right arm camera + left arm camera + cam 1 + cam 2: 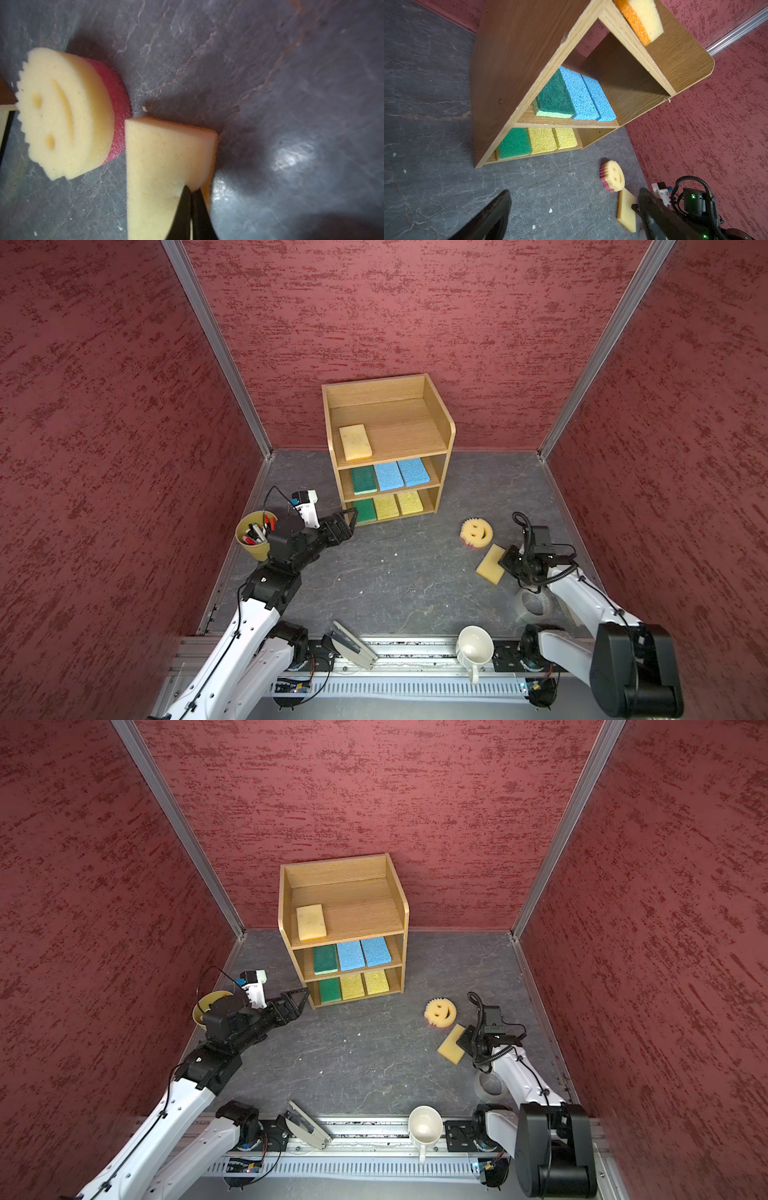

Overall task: Place and organize the cleaning sponges onto the shelf
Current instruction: 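Grasp the second yellow sponge with the right gripper and lift it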

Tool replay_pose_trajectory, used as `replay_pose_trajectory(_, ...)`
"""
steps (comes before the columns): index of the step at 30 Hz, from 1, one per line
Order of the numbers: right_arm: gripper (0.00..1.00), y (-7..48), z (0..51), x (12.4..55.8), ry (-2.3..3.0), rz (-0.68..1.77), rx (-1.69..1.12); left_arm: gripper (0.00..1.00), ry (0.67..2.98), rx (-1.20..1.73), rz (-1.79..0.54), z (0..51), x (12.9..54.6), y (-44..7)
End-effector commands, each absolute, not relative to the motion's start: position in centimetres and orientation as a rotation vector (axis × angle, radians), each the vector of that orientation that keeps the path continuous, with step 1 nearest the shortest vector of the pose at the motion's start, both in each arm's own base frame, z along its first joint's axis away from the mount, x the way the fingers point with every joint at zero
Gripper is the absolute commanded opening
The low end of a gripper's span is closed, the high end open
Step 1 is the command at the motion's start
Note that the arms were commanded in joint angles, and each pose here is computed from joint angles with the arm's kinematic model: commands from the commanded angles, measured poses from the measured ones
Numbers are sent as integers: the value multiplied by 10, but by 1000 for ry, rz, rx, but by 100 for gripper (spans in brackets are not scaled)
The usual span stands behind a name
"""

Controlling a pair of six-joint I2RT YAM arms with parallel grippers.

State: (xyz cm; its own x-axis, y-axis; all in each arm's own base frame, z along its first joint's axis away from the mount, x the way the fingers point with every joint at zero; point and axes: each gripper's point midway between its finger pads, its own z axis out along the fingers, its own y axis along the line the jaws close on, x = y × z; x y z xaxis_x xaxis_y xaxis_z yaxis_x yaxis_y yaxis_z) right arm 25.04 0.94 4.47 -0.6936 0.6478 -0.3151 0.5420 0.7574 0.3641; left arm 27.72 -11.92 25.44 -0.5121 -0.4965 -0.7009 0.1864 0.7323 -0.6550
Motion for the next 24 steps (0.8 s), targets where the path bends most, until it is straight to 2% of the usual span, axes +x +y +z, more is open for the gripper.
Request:
replay_pose_trajectory(1, 0, -6, 85, 261, 2437, 248, 867, 93, 1895, -219, -910, 270, 280, -124)
replay_pose_trajectory(7, 0, -2, 148, 269, 2366, 290, 760, 92, 1931, -170, -977, 273, 282, -139)
replay_pose_trajectory(10, 0, 16, 187, 276, 2321, 423, 644, 92, 1949, -122, -1011, 275, 281, -150)
replay_pose_trajectory(17, 0, 102, 324, 279, 2130, 797, 126, 93, 1940, -4, -1038, 287, 276, -179)
replay_pose_trajectory(20, 0, 155, 349, 272, 2095, 852, -94, 92, 1924, 64, -1071, 301, 271, -196)
replay_pose_trajectory(24, 0, 208, 356, 262, 2103, 945, -275, 94, 1857, 161, -1174, 324, 256, -216)
